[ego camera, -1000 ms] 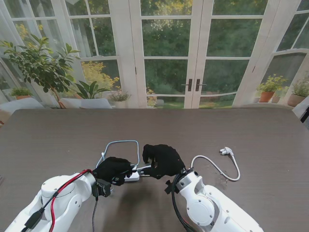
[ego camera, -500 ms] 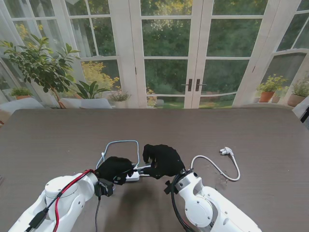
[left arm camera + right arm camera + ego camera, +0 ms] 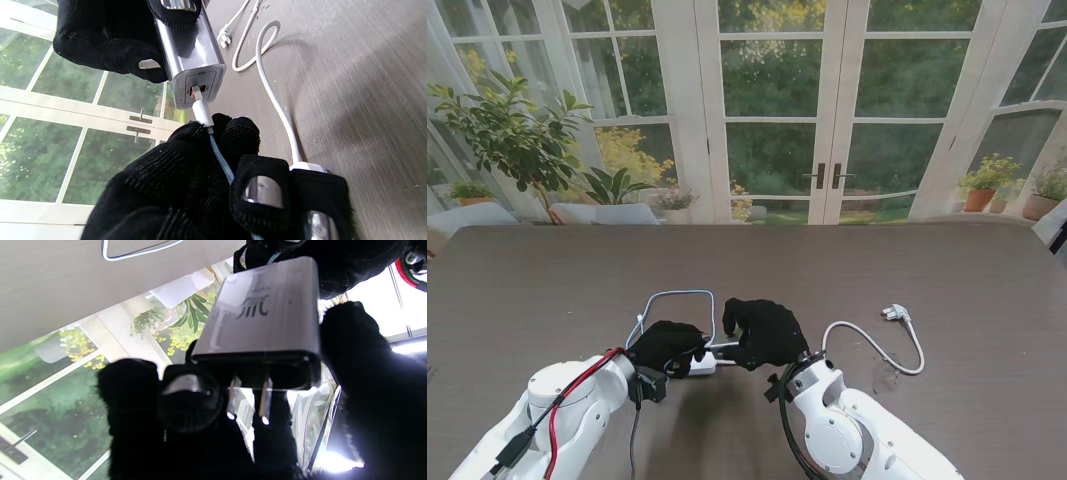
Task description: Set up the charging station
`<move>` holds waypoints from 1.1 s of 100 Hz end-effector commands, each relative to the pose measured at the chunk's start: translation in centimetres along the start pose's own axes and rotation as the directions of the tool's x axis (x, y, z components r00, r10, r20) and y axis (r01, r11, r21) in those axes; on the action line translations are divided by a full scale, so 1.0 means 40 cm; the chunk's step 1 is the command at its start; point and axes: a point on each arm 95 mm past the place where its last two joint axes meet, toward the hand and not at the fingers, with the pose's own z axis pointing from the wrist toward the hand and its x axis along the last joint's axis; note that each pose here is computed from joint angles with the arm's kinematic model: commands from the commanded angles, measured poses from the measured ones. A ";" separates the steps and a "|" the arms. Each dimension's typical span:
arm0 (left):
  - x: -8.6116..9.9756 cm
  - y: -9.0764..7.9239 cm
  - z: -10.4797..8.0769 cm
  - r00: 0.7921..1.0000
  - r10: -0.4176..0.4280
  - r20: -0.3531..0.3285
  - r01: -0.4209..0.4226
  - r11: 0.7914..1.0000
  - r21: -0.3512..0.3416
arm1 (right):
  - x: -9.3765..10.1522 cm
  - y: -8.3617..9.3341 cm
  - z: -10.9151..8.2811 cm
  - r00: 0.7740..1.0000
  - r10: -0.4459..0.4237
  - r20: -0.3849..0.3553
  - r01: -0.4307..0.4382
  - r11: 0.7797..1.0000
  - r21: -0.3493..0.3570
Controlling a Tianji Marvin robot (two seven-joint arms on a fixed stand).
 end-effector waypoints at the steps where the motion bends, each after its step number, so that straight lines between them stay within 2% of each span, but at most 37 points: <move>1: 0.014 0.033 0.005 1.000 -0.003 -0.017 0.002 0.999 -0.055 | 0.034 -0.020 0.006 1.000 0.024 -0.020 -0.023 1.000 0.013; 44: 0.019 0.030 0.009 1.000 0.014 -0.021 -0.016 0.998 -0.065 | 0.044 -0.036 0.011 1.000 0.010 -0.012 -0.010 1.000 0.016; 78: 0.021 0.030 0.004 0.999 0.021 -0.036 -0.023 0.998 -0.066 | 0.042 -0.032 0.010 1.000 -0.020 0.013 0.020 1.000 0.008; 110: 0.025 0.034 0.004 0.999 0.006 -0.048 -0.010 0.997 -0.072 | 0.047 -0.036 0.012 1.000 -0.004 0.014 0.004 1.000 -0.003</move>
